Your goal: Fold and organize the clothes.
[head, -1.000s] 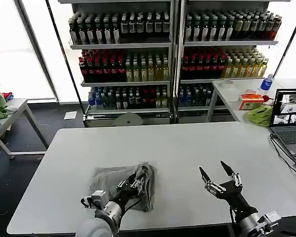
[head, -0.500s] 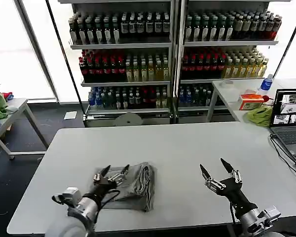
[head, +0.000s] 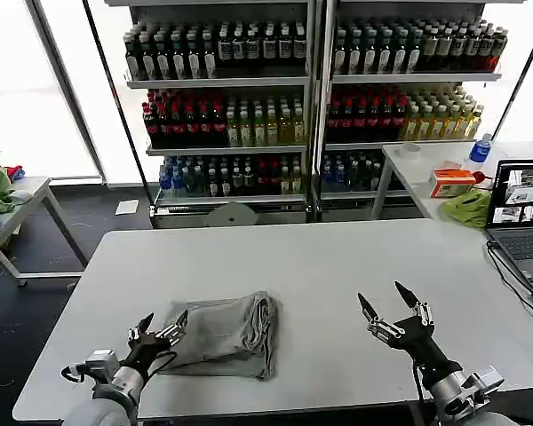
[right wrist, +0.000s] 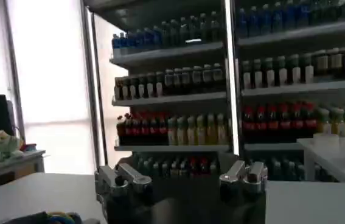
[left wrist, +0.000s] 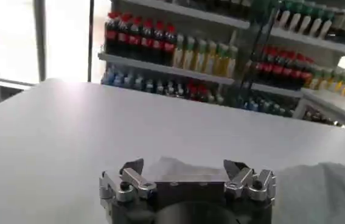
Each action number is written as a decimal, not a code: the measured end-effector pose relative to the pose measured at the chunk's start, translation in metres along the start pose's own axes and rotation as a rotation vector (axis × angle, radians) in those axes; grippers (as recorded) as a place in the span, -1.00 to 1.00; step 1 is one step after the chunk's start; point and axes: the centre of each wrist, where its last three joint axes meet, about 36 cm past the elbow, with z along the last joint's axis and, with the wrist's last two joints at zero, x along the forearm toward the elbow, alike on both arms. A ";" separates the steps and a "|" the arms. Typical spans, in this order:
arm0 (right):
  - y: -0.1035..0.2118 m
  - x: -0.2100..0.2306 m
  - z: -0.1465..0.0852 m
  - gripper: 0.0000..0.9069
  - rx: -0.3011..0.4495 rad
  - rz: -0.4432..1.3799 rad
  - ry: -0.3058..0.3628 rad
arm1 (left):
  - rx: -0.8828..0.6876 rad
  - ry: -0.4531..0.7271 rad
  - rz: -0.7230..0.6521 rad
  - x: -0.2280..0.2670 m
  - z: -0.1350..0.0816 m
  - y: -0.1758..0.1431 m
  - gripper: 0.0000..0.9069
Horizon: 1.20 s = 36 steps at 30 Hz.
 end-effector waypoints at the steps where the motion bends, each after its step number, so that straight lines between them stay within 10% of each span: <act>1: 0.000 0.000 0.000 1.00 -0.001 -0.001 0.000 | 0.001 0.006 -0.007 -0.002 0.003 0.002 1.00; 9: 0.000 0.000 0.001 1.00 -0.001 0.002 0.002 | 0.018 0.040 -0.029 -0.012 0.020 0.009 1.00; 10: 0.000 0.000 0.001 1.00 0.000 0.002 0.002 | 0.024 0.044 -0.027 -0.012 0.021 0.008 0.56; 11: 0.000 0.000 0.001 1.00 0.000 0.002 0.002 | 0.028 0.047 -0.025 -0.013 0.023 0.008 -0.51; 13: 0.000 0.000 0.001 1.00 -0.001 0.001 0.001 | 0.041 0.051 -0.020 -0.013 0.024 0.006 -0.98; 36: 0.000 -0.004 -0.001 1.00 0.001 -0.004 -0.007 | 0.156 0.067 0.027 -0.016 0.037 -0.005 -0.96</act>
